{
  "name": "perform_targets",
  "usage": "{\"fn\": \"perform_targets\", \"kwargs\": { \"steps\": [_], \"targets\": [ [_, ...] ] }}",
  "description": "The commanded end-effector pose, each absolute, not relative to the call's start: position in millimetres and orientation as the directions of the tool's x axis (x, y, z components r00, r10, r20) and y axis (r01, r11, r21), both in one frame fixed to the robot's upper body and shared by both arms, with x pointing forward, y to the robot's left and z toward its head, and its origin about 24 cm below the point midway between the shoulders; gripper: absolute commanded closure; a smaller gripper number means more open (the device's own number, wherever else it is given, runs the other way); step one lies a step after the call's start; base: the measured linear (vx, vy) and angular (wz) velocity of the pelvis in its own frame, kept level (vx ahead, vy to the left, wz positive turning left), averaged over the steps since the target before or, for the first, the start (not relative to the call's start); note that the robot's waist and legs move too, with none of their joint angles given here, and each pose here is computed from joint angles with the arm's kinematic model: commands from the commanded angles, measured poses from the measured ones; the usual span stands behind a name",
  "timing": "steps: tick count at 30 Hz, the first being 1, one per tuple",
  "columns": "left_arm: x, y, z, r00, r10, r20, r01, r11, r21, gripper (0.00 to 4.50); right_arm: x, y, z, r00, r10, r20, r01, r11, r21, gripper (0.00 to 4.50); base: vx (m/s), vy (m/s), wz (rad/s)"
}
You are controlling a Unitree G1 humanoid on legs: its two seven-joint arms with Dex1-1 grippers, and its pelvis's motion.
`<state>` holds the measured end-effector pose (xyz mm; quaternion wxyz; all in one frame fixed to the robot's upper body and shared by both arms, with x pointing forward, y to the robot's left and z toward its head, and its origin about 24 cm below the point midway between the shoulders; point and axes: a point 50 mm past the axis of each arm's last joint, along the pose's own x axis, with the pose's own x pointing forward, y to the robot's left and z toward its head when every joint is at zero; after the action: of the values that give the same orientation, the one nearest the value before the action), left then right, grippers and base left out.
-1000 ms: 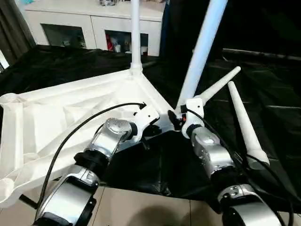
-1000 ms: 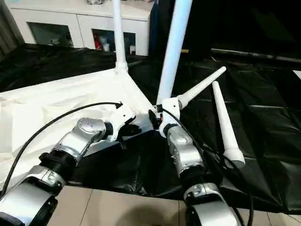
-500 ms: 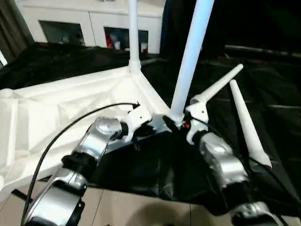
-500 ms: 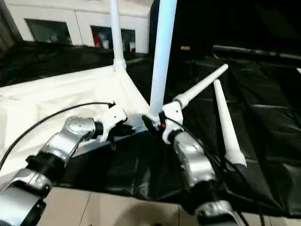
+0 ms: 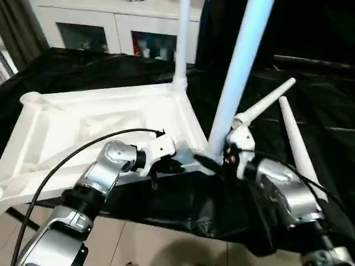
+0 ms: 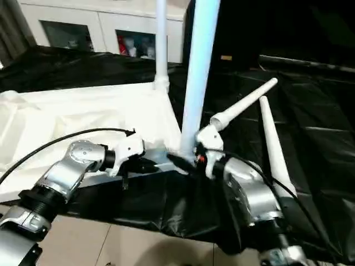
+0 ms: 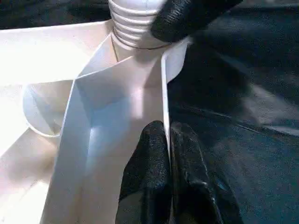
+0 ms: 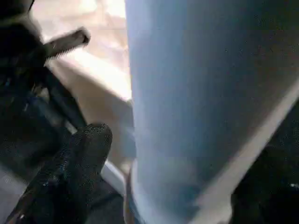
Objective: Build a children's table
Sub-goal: Rotate leg to tighten
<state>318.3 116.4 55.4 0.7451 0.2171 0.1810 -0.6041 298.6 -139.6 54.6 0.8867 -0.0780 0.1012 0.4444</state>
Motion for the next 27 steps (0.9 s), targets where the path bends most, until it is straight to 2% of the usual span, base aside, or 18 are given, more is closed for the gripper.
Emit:
{"fn": "perform_targets", "kwargs": {
  "steps": [1, 4, 10, 11, 14, 16, 19, 22, 27],
  "targets": [
    [317.7, 106.0, 72.9, 0.163, -0.861, -0.481, 0.983, 0.1, 0.154, 4.5, 295.2, -139.7, 52.3, 0.552, 0.785, -0.28, -0.827, 0.559, -0.062, 0.57, 0.0, 0.0, 0.0],
    [316.6, 107.4, 74.2, 0.148, -0.865, -0.479, 0.985, 0.087, 0.148, 4.5, 292.2, -141.6, 49.6, 0.515, 0.802, -0.303, -0.851, 0.52, -0.069, 0.57, 0.0, 0.0, 0.0],
    [316.2, 109.5, 74.8, 0.144, -0.866, -0.48, 0.986, 0.083, 0.145, 4.5, 295.7, -144.9, 52.7, 0.533, 0.798, -0.281, -0.84, 0.54, -0.059, 0.57, 0.0, 0.0, 0.0],
    [316.2, 109.7, 74.8, 0.143, -0.865, -0.48, 0.986, 0.083, 0.145, 4.5, 296.0, -145.2, 52.7, 0.535, 0.796, -0.283, -0.839, 0.541, -0.063, 0.84, 0.0, 0.0, 0.0],
    [316.1, 112.2, 73.8, 0.141, -0.861, -0.488, 0.986, 0.08, 0.144, 4.5, 297.2, -147.4, 50.5, 0.533, 0.79, -0.303, -0.84, 0.537, -0.078, 0.97, 0.0, 0.0, 0.0],
    [316.1, 112.6, 73.8, 0.141, -0.861, -0.488, 0.986, 0.08, 0.143, 4.5, 297.3, -147.8, 50.0, 0.531, 0.79, -0.306, -0.841, 0.535, -0.078, 1.26, 0.0, 0.0, 0.0],
    [315.5, 113.1, 73.4, 0.141, -0.863, -0.485, 0.987, 0.083, 0.139, 4.5, 297.9, -149.4, 48.8, 0.541, 0.782, -0.309, -0.834, 0.546, -0.079, 1.37, 0.0, 0.0, 0.0],
    [314.8, 113.1, 71.7, 0.14, -0.862, -0.488, 0.987, 0.083, 0.136, 4.5, 298.4, -150.6, 47.2, 0.55, 0.776, -0.31, -0.828, 0.555, -0.078, 1.65, 0.0, 0.0, 0.0],
    [315.0, 114.3, 71.0, 0.143, -0.86, -0.49, 0.987, 0.089, 0.131, 4.5, 299.9, -150.3, 41.8, 0.588, 0.755, -0.291, -0.796, 0.603, -0.044, 1.74, 0.0, 0.0, 0.0]
  ]
}}
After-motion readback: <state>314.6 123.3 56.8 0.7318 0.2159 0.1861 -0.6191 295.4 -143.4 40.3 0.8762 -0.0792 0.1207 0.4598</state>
